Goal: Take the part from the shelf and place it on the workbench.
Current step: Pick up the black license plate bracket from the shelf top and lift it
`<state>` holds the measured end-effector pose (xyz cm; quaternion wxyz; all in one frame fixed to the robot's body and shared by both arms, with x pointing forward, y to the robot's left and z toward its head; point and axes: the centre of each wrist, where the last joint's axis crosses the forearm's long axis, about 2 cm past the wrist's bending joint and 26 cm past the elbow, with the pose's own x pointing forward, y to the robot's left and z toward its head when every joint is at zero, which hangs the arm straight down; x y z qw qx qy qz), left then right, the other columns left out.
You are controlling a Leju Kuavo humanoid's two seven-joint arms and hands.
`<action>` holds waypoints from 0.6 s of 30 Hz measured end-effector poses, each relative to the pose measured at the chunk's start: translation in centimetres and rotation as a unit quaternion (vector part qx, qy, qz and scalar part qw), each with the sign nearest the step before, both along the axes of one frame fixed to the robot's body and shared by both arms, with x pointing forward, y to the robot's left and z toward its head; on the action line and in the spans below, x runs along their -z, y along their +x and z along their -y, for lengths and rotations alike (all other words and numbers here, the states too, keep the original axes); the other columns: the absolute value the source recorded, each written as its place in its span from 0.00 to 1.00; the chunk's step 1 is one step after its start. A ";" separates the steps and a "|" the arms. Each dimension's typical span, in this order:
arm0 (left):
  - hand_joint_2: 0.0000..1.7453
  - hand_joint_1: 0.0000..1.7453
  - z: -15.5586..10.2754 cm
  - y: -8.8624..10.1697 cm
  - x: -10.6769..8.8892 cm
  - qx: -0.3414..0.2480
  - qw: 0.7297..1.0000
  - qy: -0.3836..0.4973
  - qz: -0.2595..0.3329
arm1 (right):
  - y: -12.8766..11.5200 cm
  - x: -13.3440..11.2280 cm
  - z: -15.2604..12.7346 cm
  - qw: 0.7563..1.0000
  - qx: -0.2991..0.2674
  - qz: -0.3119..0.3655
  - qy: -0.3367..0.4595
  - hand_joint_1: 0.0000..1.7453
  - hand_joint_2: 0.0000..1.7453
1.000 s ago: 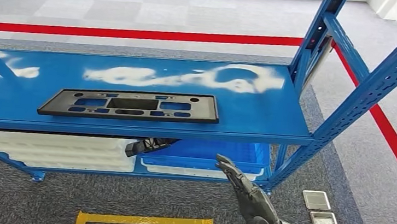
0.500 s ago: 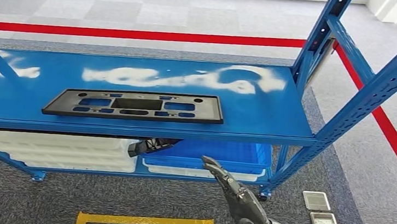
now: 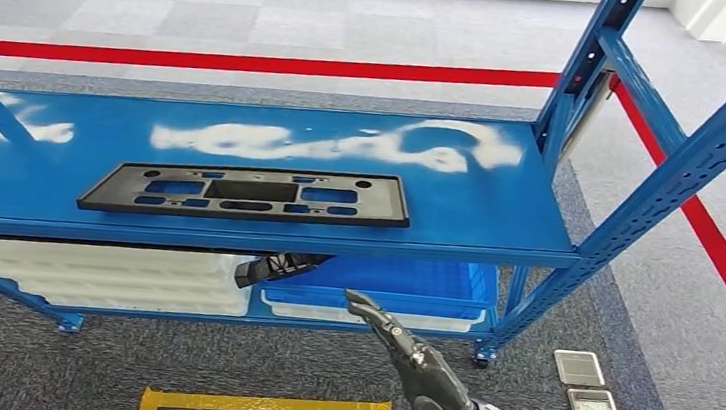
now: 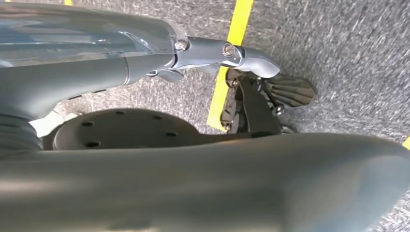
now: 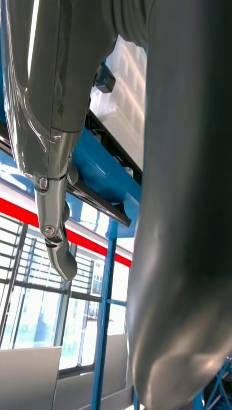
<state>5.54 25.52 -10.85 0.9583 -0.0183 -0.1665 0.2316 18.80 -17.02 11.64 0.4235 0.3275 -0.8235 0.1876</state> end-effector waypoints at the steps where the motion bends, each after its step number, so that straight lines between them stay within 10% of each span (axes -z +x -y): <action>1: 0.00 0.00 0.2 0.0 0.0 0.000 1.000 -0.002 0.002 | 0.0 0.0 0.0 1.000 -0.002 -0.002 -0.001 0.00 0.00; 18: 0.00 0.00 1.0 0.0 -0.1 -0.018 1.000 -0.013 0.009 | 0.1 0.7 -0.9 0.999 -0.041 -0.020 -0.013 0.00 0.00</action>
